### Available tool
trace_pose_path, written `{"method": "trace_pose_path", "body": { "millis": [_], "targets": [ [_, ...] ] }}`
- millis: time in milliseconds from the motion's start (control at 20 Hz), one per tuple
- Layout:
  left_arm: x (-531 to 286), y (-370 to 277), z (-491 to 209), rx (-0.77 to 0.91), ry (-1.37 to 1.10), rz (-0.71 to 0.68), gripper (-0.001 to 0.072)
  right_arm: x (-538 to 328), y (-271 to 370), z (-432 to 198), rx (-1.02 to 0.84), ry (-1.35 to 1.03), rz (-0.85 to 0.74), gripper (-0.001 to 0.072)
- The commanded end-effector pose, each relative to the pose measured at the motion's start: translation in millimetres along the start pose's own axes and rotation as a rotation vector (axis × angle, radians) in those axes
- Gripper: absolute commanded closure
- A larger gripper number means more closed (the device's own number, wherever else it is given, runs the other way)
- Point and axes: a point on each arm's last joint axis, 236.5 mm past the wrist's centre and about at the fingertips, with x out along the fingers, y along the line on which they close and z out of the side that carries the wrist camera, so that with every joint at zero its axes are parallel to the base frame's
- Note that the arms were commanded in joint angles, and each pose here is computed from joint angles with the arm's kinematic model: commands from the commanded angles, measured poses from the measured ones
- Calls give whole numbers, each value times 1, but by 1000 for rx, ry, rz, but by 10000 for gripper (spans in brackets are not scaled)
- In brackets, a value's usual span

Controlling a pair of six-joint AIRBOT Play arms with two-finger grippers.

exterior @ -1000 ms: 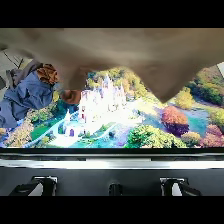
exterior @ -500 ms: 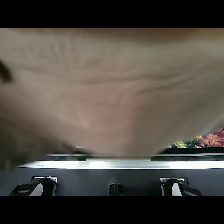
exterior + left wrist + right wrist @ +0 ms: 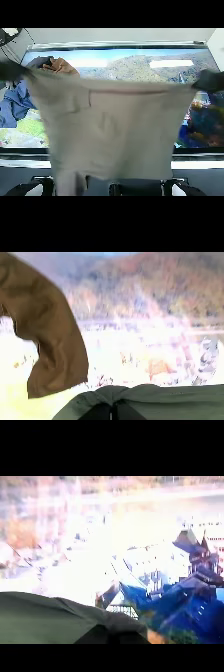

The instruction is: Fold the shirts.

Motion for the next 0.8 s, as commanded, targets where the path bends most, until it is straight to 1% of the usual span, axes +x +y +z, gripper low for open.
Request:
{"method": "trace_pose_path", "body": {
  "millis": [0, 100, 200, 350, 450, 550, 650, 750],
  "targets": [
    [119, 37, -84, -97, 200, 18, 680, 129, -15, -7, -3, 122, -79, 669],
    [164, 54, -93, -126, 225, 36, 681, 176, -24, 16, 76, 57, -79, 669],
    [194, 68, -78, -134, 198, 50, 680, 202, -37, 44, 135, -45, -87, 669],
    [215, 78, -32, -118, 101, 61, 680, 203, -46, 90, 165, -242, -82, 669],
    [218, 80, -8, -106, 47, 64, 680, 197, -62, 103, 209, -300, -93, 669],
    [213, 79, 8, -97, 8, 63, 679, 191, -81, 102, 269, -301, -100, 669],
    [210, 67, 17, -134, -12, 17, 679, 188, -92, 90, 318, -250, -93, 669],
    [221, 54, 3, -162, 37, -27, 679, 194, -92, 70, 289, -163, -111, 669]
  ]
}}
